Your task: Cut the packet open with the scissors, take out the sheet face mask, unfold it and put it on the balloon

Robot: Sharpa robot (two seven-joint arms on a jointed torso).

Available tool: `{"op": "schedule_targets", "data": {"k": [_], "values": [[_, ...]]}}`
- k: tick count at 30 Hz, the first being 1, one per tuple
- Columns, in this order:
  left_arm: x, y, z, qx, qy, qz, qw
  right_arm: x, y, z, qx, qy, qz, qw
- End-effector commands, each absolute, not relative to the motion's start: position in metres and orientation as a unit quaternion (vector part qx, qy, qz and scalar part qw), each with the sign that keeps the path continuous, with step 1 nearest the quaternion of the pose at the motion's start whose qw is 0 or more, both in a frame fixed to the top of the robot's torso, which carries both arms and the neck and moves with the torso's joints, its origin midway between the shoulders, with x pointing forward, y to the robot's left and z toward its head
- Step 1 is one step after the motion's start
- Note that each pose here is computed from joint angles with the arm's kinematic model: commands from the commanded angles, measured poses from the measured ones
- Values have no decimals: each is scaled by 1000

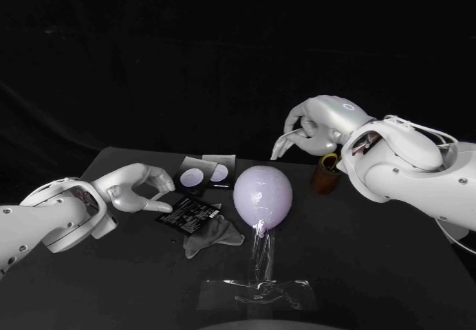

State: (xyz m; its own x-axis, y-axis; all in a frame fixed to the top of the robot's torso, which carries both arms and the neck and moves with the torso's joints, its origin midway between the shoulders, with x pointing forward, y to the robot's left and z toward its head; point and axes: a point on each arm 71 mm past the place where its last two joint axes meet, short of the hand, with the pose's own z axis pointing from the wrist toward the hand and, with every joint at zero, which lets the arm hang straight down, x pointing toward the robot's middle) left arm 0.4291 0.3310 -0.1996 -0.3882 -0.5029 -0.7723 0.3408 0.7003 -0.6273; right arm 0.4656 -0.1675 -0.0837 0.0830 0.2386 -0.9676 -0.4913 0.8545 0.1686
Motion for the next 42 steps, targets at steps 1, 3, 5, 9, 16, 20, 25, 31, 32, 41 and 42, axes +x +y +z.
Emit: {"op": "schedule_targets", "data": {"k": [1, 3, 5, 9, 16, 20, 25, 31, 32, 41, 42], "values": [[438, 321, -185, -112, 699, -437, 555, 467, -165, -87, -115, 641, 243, 719], [445, 312, -176, -125, 681, -455, 560, 468, -164, -87, -117, 642, 242, 718], [451, 302, -170, -138, 665, -471, 563, 469, -162, -88, -119, 644, 242, 716], [466, 274, -159, -178, 634, -505, 558, 470, -157, -89, -127, 649, 240, 711], [486, 236, -160, -246, 613, -537, 525, 471, -149, -89, -140, 651, 241, 706], [496, 216, -161, -270, 603, -555, 506, 470, -144, -87, -149, 652, 244, 702], [505, 192, -160, -280, 593, -574, 490, 471, -139, -84, -159, 652, 246, 699], [512, 170, -160, -276, 592, -589, 476, 471, -133, -81, -166, 651, 248, 698], [512, 168, -160, -273, 595, -591, 473, 471, -132, -80, -167, 651, 249, 698], [508, 147, -161, -230, 622, -608, 436, 472, -129, -77, -171, 646, 250, 700], [507, 146, -161, -227, 624, -609, 433, 472, -128, -77, -172, 646, 250, 701]]}}
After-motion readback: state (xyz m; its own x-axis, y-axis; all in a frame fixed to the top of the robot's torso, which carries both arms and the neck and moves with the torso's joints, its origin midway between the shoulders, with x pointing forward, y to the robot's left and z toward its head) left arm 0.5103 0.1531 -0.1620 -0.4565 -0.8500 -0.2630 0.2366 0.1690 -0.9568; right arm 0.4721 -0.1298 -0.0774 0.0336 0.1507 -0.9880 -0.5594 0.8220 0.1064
